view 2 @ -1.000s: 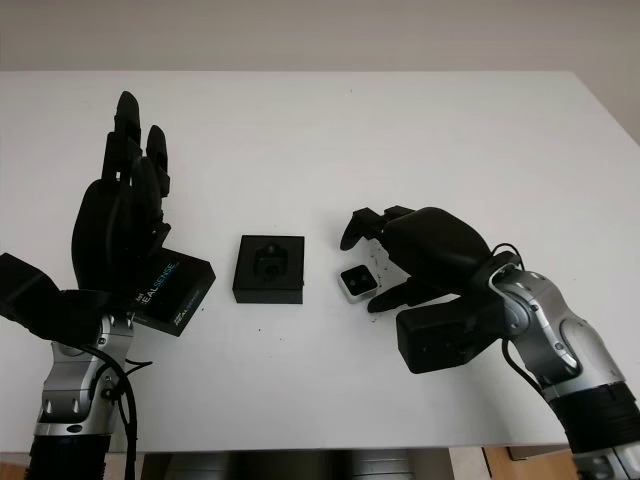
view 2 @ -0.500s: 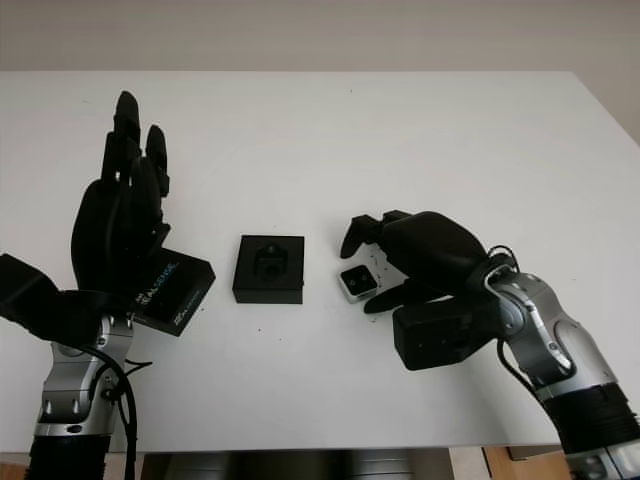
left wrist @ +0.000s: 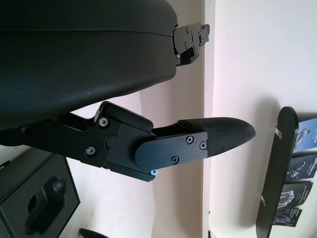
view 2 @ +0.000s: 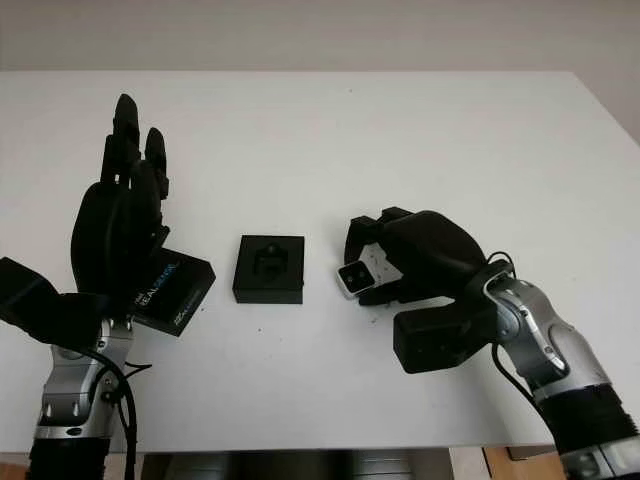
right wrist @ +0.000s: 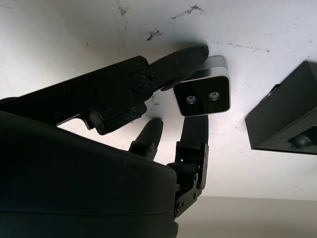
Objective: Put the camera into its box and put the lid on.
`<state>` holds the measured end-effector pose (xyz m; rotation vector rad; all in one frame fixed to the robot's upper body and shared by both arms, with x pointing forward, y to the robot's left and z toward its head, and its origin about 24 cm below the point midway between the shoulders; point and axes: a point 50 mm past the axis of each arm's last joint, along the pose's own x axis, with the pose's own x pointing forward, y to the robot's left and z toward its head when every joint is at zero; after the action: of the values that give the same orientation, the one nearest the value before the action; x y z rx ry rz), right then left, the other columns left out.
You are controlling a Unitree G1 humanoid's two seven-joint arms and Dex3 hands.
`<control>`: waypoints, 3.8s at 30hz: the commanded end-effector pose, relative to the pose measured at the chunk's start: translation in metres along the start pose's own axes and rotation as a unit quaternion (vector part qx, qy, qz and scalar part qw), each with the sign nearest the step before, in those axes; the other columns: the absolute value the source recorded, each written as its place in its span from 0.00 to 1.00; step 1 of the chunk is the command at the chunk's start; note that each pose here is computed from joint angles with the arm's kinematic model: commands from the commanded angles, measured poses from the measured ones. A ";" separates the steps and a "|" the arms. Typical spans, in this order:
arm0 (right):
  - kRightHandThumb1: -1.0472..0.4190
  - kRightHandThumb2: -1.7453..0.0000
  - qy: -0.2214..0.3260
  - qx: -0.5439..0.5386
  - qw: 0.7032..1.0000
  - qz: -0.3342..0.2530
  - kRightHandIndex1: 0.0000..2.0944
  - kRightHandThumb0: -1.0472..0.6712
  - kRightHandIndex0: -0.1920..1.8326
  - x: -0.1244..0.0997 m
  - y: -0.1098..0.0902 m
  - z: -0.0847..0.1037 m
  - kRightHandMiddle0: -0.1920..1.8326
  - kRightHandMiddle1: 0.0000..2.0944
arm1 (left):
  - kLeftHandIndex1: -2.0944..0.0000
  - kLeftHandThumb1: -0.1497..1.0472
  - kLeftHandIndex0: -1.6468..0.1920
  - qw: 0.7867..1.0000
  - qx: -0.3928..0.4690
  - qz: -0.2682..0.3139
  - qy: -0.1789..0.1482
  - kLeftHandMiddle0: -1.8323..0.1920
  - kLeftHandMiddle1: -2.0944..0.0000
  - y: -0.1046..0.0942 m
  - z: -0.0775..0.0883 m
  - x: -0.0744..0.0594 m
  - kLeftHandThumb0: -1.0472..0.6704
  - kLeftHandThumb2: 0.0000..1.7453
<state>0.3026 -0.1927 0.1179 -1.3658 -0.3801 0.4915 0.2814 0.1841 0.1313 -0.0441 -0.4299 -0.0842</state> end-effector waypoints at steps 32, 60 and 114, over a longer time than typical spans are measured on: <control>0.03 0.97 0.076 0.288 0.951 -0.079 0.14 0.37 0.22 0.006 0.006 -0.014 0.22 0.80 | 1.00 1.00 1.00 1.000 0.002 -0.002 -0.001 1.00 1.00 0.000 -0.003 -0.003 0.16 0.34; 0.03 0.97 -0.006 0.429 0.895 -0.126 0.07 0.33 0.21 0.040 -0.008 0.035 0.23 0.84 | 1.00 1.00 1.00 1.000 0.001 0.002 0.003 1.00 1.00 -0.003 -0.004 -0.004 0.16 0.33; 0.05 0.97 0.044 0.373 0.921 -0.099 0.08 0.38 0.26 0.050 0.023 0.064 0.23 0.88 | 1.00 1.00 1.00 1.000 0.003 0.005 0.007 1.00 1.00 -0.007 -0.004 -0.008 0.16 0.32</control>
<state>0.3057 -0.1098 0.0988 -0.5902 -0.1869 0.3499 0.2775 0.1779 0.1241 -0.0484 -0.4109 -0.0711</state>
